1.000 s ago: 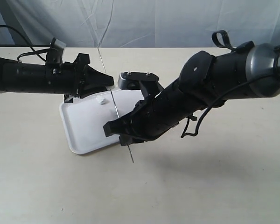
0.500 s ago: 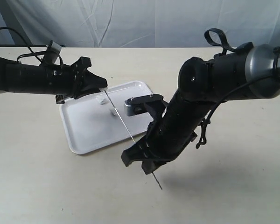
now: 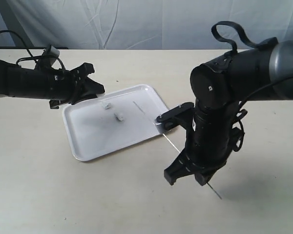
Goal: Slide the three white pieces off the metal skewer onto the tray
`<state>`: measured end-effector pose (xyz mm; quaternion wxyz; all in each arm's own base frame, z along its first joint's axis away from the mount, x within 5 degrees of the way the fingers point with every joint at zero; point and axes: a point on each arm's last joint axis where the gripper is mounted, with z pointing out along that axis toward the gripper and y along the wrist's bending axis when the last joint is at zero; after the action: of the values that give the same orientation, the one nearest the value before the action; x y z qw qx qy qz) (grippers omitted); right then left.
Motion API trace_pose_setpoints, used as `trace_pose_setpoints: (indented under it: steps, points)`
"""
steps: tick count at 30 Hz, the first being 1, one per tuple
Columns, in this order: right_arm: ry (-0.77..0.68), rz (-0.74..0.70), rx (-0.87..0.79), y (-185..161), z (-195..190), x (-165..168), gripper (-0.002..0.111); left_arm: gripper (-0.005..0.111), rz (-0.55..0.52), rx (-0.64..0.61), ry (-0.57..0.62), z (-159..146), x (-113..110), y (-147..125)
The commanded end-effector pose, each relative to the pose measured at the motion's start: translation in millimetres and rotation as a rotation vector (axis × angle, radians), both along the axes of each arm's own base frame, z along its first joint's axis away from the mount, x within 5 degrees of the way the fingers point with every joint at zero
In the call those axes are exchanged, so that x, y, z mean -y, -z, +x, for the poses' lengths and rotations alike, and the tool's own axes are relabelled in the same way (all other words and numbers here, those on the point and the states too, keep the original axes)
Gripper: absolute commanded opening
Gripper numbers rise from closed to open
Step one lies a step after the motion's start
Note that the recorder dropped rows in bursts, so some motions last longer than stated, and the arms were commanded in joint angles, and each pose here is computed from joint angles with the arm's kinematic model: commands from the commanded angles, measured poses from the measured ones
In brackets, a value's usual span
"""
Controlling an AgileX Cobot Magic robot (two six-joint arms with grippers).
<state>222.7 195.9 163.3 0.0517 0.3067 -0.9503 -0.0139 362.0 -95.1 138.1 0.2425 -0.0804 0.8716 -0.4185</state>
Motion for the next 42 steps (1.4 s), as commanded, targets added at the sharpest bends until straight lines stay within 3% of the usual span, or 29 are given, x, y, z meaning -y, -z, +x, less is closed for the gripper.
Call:
trace_pose_setpoints:
  steps: [1,4,9,11,15,22,28,33,42]
  points:
    - [0.019,-0.004,0.129,-6.6,9.5,3.4,-0.001,0.032,0.033,0.007,0.042,-1.4,0.4,1.6]
    - [0.017,0.036,0.176,-4.4,14.7,-0.9,-0.001,0.044,0.045,-0.021,0.064,-4.2,0.7,3.6]
    - [0.005,0.134,0.309,-0.7,28.7,-11.3,-0.001,0.044,0.049,-0.056,0.082,-7.5,1.0,5.5]
    - [0.005,0.169,0.347,3.0,34.5,-16.5,-0.001,0.039,0.049,-0.064,0.079,-9.9,0.7,7.0]
    - [0.005,0.165,0.341,15.8,47.9,-27.8,-0.001,0.019,0.083,-0.066,0.078,-17.7,-2.0,10.0]
    - [0.006,0.156,0.334,22.0,77.3,-52.2,-0.001,0.000,0.152,-0.048,0.120,-32.5,-5.7,7.5]
    - [-0.028,0.037,0.268,26.6,95.1,-61.5,-0.001,0.000,0.176,-0.003,0.138,-41.9,-7.2,-7.9]
    - [-0.041,0.023,0.273,34.7,100.1,-64.1,-0.001,0.000,0.246,0.033,0.133,-55.6,-12.9,-18.3]
    - [-0.069,-0.011,0.274,47.5,102.4,-62.9,-0.001,0.000,0.386,0.104,0.021,-98.4,-31.3,-35.1]
